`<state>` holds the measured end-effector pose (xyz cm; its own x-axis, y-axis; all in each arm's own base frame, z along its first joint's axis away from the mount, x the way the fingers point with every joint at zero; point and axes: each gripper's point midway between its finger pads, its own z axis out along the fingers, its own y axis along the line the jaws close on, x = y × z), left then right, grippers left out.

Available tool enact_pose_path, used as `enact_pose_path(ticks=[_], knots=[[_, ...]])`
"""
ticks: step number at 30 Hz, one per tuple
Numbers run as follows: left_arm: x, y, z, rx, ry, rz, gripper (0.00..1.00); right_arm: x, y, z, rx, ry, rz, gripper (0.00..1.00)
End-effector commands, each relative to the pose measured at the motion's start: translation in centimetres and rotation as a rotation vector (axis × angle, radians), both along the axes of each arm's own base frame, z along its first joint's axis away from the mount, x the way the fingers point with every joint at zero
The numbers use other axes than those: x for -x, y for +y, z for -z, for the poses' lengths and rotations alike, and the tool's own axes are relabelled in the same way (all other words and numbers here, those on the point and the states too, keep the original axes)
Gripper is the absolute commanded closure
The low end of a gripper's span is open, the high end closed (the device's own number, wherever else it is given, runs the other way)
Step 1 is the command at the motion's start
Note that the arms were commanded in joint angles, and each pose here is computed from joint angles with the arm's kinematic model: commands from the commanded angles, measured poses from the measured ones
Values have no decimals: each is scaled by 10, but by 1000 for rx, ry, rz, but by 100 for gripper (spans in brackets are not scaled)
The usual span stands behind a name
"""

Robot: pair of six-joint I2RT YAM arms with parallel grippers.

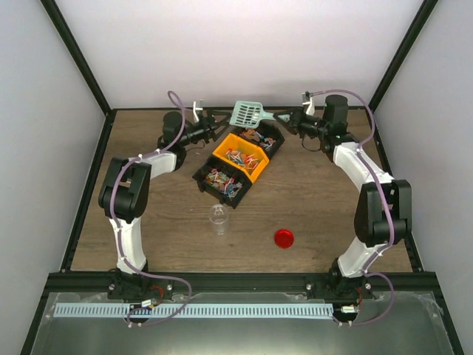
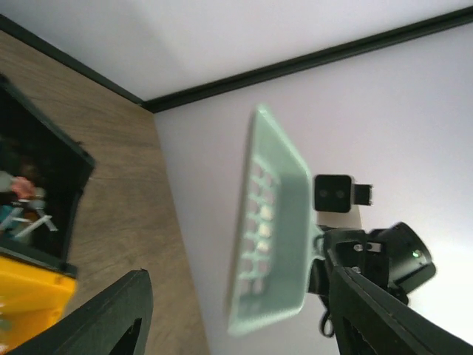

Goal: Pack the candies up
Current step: Scoop the fake candies from the storage box.

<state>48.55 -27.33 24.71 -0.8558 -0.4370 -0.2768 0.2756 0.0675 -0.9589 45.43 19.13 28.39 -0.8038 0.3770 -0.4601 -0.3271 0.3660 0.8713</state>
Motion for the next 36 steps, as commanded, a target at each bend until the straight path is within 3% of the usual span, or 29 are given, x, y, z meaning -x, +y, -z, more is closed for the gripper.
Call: enact_pose_path(ticks=[1,3,7,11,14,22,30,36], knots=[[-7,30,6,-61,-29,-65,32,-9,-31,-23,27,-41,183,99],[-12,35,17,-176,-37,-85,31,-12,-43,-15,83,-21,258,99],[-18,46,66,-603,-24,-96,22,-15,-68,4,196,36,406,99],[-20,54,90,-893,-84,-53,14,-12,-81,25,276,123,488,99],[-22,60,109,-1037,-93,-13,13,-7,-81,42,329,189,513,99],[-20,63,133,-1103,-112,35,13,2,-57,58,403,268,583,99],[-15,65,137,-1097,-105,26,21,-5,-50,68,432,327,687,99],[-17,55,158,-1122,-90,44,26,-14,-58,87,545,378,725,99]])
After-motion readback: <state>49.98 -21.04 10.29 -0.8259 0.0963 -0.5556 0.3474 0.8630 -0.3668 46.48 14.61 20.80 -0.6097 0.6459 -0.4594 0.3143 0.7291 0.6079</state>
